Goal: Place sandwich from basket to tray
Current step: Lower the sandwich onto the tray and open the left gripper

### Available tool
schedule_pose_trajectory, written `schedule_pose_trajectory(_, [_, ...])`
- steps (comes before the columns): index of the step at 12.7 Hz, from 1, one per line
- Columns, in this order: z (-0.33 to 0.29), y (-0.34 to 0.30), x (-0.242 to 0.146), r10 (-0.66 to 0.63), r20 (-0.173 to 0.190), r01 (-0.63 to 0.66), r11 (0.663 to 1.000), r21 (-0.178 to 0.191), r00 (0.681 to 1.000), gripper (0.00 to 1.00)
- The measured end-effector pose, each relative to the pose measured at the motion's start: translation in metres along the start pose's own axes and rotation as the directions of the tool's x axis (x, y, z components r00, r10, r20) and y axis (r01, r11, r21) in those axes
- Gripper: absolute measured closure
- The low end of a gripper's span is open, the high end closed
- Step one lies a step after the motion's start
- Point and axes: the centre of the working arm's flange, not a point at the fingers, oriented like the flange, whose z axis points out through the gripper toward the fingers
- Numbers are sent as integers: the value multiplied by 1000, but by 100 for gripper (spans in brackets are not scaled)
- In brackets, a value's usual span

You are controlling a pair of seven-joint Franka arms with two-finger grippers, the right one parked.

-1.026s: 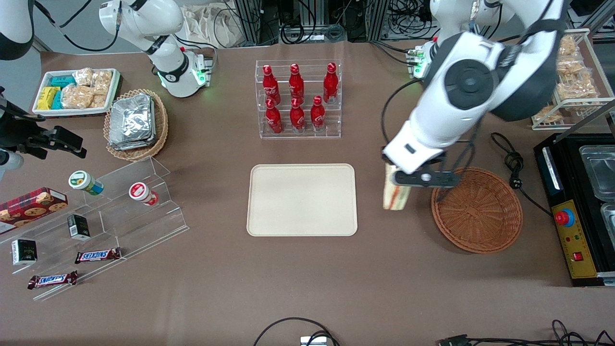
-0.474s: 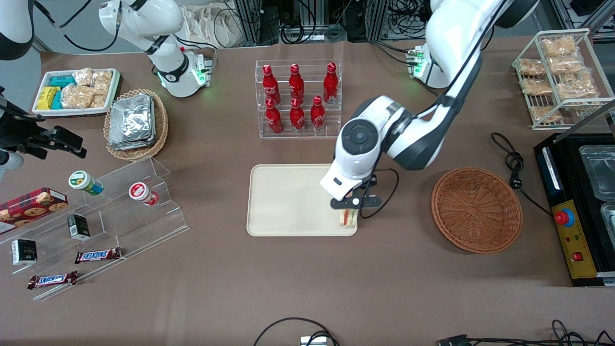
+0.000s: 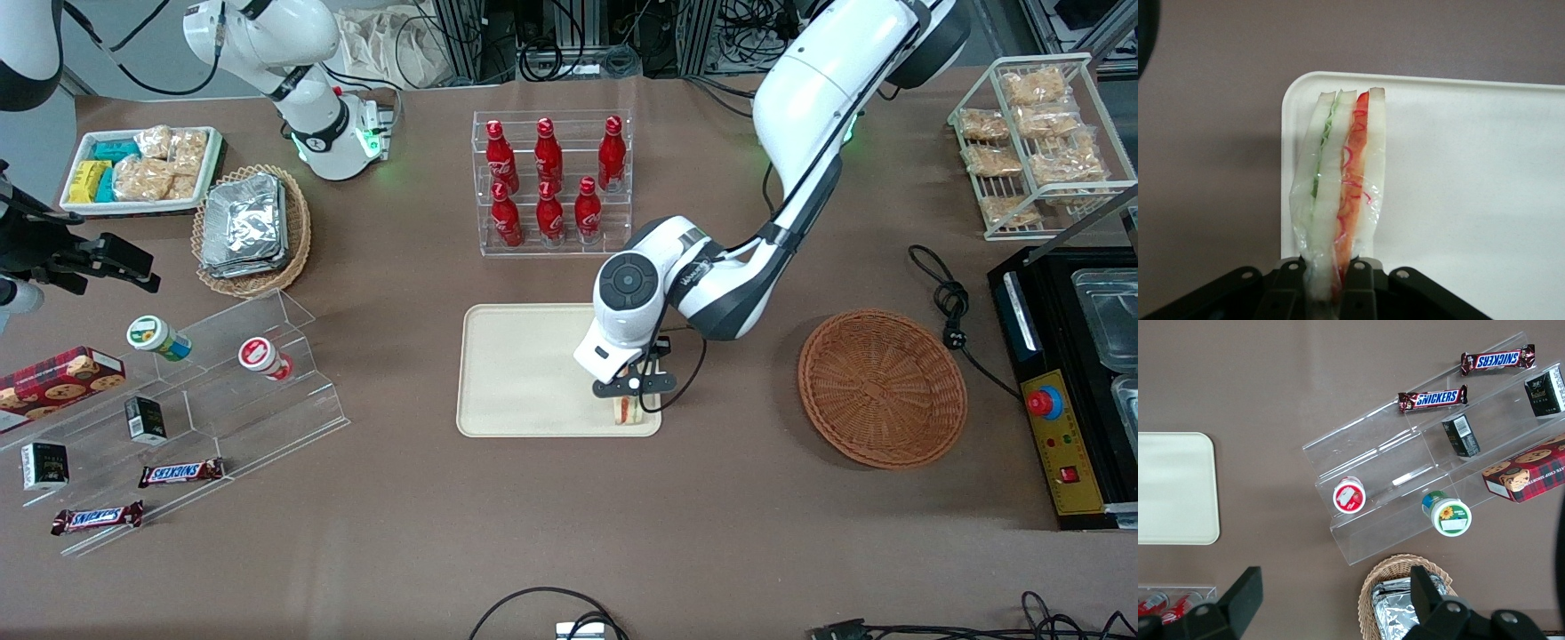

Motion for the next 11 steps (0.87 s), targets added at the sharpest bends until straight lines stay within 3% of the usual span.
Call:
schedule_pose_trajectory(7, [18, -1, -7, 8, -1, -8, 999, 32, 1000, 83])
schedule_pose_trajectory(8, [20, 0, -8, 11, 1, -11, 999, 34, 1000, 78])
schedule_pose_trajectory(11, [23, 3, -10, 17, -4, -17, 1000, 26, 1000, 45])
